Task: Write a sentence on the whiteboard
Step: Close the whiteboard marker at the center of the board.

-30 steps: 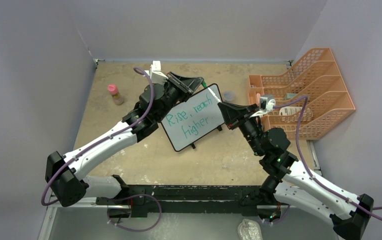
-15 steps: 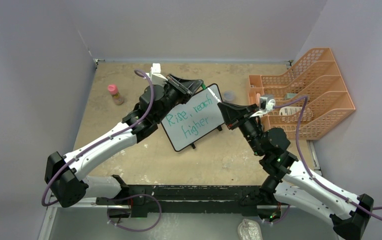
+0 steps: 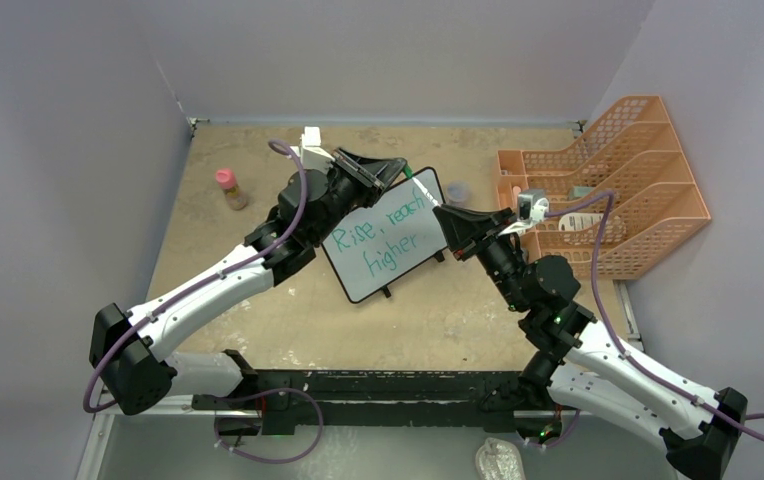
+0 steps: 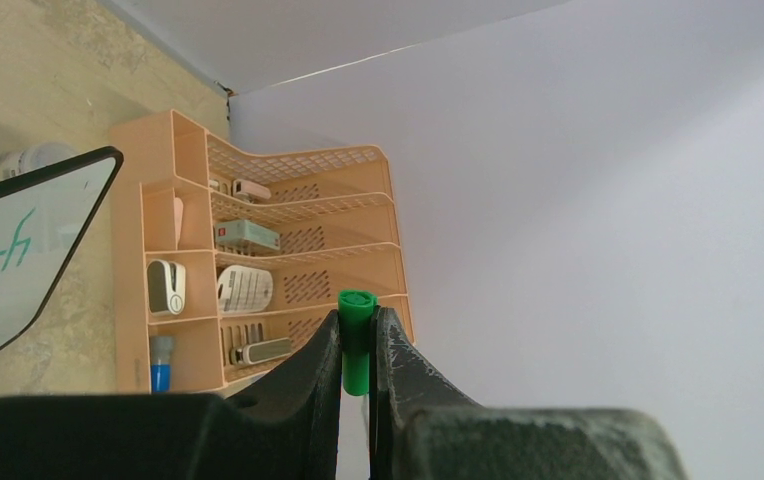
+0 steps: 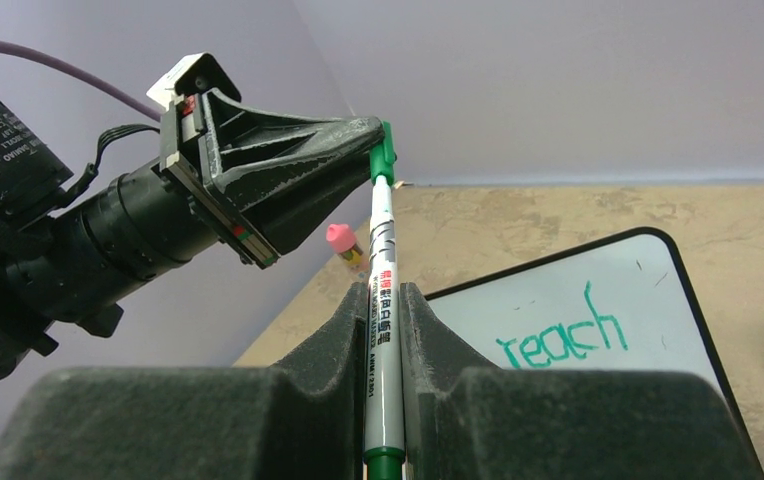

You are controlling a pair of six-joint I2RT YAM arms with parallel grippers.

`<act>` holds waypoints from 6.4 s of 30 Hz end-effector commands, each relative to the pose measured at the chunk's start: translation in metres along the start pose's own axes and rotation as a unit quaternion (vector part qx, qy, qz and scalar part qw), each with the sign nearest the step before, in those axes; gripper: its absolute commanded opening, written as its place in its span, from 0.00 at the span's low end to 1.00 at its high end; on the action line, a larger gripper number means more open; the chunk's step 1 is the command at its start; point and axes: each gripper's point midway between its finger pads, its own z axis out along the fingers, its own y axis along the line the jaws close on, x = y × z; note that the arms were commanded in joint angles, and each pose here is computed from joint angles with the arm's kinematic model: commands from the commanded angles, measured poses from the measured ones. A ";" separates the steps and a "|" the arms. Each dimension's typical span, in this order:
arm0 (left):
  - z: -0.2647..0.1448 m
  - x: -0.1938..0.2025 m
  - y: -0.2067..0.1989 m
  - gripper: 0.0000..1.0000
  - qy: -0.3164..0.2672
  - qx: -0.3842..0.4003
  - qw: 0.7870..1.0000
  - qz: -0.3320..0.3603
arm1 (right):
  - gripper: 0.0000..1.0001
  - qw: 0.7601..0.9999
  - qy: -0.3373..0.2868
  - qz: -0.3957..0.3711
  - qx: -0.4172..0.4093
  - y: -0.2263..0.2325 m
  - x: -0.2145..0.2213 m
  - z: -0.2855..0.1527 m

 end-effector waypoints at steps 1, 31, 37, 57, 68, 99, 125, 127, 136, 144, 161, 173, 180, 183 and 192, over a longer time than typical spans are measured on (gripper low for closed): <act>-0.006 -0.009 -0.025 0.00 -0.008 0.044 0.999 -0.015 | 0.00 1.000 -0.011 -0.006 0.006 -0.002 -0.006 0.002; -0.001 0.009 -0.045 0.00 0.045 0.093 0.995 0.002 | 0.00 0.996 -0.091 0.006 0.023 -0.003 -0.039 0.014; -0.002 0.013 -0.067 0.00 0.058 0.128 0.990 0.027 | 0.00 0.990 -0.136 0.020 0.020 -0.002 -0.052 0.017; -0.030 0.027 -0.099 0.00 0.094 0.235 0.964 0.081 | 0.00 0.967 -0.233 0.099 -0.003 0.010 -0.083 0.034; -0.038 0.013 -0.102 0.36 0.054 0.252 0.957 0.134 | 0.00 0.964 -0.243 0.107 0.007 0.007 -0.084 0.041; -0.020 -0.017 -0.106 0.54 0.195 0.331 0.906 0.178 | 0.00 0.970 -0.199 0.126 -0.067 0.038 -0.084 0.032; -0.014 -0.005 -0.109 0.00 0.176 0.311 0.924 0.134 | 0.00 0.970 -0.182 0.132 -0.093 0.048 -0.075 0.038; -0.017 -0.005 -0.111 0.00 0.173 0.313 0.926 0.123 | 0.00 0.969 -0.186 0.135 -0.095 0.049 -0.078 0.038; -0.041 0.026 -0.124 0.00 0.174 0.331 0.921 0.109 | 0.00 0.962 -0.213 0.132 -0.110 0.058 -0.096 0.041; -0.061 0.051 -0.126 0.00 0.200 0.352 0.905 0.130 | 0.00 0.958 -0.223 0.128 -0.125 0.068 -0.109 0.043; -0.094 0.099 -0.108 0.00 0.279 0.411 0.840 0.218 | 0.00 0.956 -0.213 0.159 -0.127 0.076 -0.120 0.053; -0.080 0.098 -0.057 0.00 0.262 0.271 0.911 0.167 | 0.00 0.967 -0.210 0.050 -0.136 0.076 -0.104 0.060; -0.084 0.110 -0.057 0.00 0.258 0.272 0.917 0.139 | 0.00 0.972 -0.199 0.031 -0.121 0.070 -0.089 0.072; -0.096 0.116 -0.069 0.00 0.265 0.340 0.887 0.166 | 0.00 0.974 -0.178 0.072 -0.124 0.073 -0.084 0.078; -0.080 0.061 -0.065 0.00 0.160 0.298 0.910 0.239 | 0.00 0.980 -0.116 0.140 -0.081 0.055 -0.049 0.081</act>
